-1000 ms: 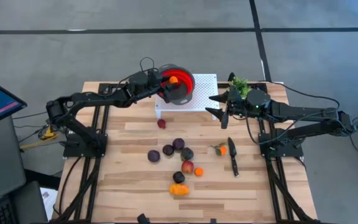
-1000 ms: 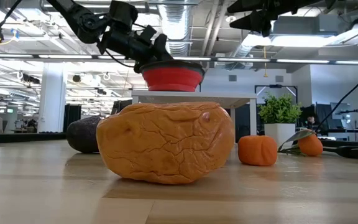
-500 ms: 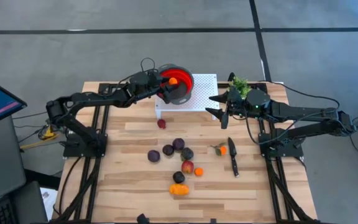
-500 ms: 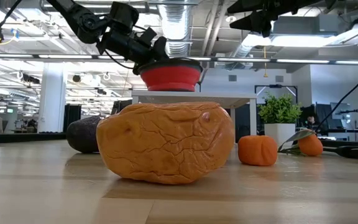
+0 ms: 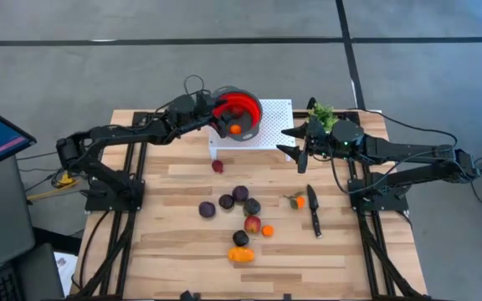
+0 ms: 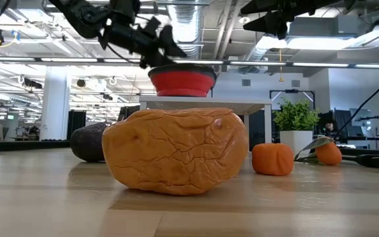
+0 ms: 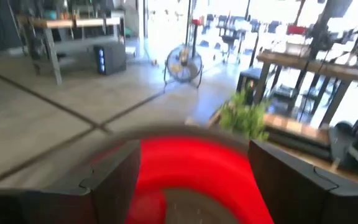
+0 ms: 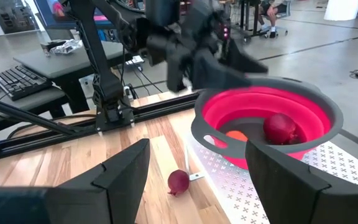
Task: Pick & Place Fruit
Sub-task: Put the pomegranate into the strainer bowl on the shelf
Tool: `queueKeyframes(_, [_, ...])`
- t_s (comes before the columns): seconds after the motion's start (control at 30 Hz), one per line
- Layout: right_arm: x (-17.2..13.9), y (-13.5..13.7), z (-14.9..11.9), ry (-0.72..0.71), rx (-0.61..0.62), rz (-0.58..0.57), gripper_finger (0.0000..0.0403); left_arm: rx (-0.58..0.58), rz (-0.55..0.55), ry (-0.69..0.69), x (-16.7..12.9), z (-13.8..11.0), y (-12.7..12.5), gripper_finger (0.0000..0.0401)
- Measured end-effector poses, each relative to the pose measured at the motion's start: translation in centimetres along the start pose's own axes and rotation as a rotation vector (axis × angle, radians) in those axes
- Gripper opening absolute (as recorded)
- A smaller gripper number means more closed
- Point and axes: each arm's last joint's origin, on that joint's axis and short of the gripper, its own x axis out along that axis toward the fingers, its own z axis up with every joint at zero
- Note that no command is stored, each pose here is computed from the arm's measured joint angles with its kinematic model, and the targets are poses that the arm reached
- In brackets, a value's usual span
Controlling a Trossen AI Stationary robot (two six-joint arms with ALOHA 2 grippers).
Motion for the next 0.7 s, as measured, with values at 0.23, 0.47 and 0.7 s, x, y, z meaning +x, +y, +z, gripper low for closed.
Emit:
queueKeyframes(0.23, [0.0,0.0,0.0,0.0,0.0,0.0,0.026,-0.006,-0.042,-0.185,-4.1,4.8,-0.5,0.0293])
queueKeyframes(0.47, [0.0,0.0,0.0,0.0,0.0,0.0,0.026,0.004,-0.234,-0.206,-7.6,6.7,-2.6,0.0287])
queueKeyframes(0.7, [0.0,0.0,0.0,0.0,0.0,0.0,0.026,0.019,-0.457,-0.029,-8.8,5.2,-5.8,0.0273])
